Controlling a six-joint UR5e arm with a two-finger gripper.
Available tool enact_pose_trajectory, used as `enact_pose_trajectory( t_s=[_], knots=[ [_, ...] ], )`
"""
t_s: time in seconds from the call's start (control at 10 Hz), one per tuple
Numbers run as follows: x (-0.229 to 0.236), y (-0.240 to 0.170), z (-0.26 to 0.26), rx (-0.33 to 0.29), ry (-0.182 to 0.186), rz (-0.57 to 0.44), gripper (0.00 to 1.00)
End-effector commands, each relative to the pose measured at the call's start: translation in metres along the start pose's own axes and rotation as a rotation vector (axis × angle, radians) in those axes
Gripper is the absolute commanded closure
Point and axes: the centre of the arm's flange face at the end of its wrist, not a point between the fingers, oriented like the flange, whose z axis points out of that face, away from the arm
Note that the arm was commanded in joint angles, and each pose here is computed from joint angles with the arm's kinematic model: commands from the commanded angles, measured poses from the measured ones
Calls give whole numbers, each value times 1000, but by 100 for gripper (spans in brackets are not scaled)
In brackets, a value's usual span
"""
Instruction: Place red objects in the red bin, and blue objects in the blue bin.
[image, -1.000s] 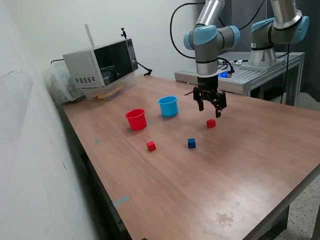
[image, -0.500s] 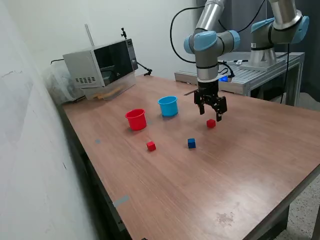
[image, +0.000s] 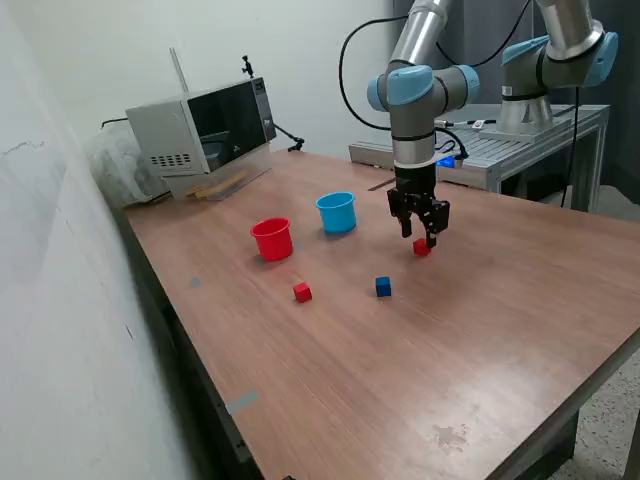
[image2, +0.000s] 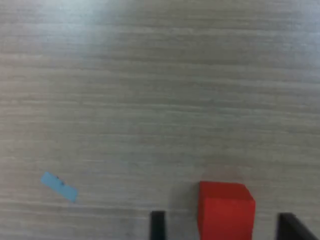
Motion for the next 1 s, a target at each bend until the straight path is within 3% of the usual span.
enact_pose_trajectory(
  t_s=[0.0, 0.5, 0.9],
  knots=[
    [0, 0, 6, 8, -1, 0, 100],
    [-1, 0, -1, 6, -7, -5, 100],
    [-13, 1, -156, -158, -4, -24, 100]
  ],
)
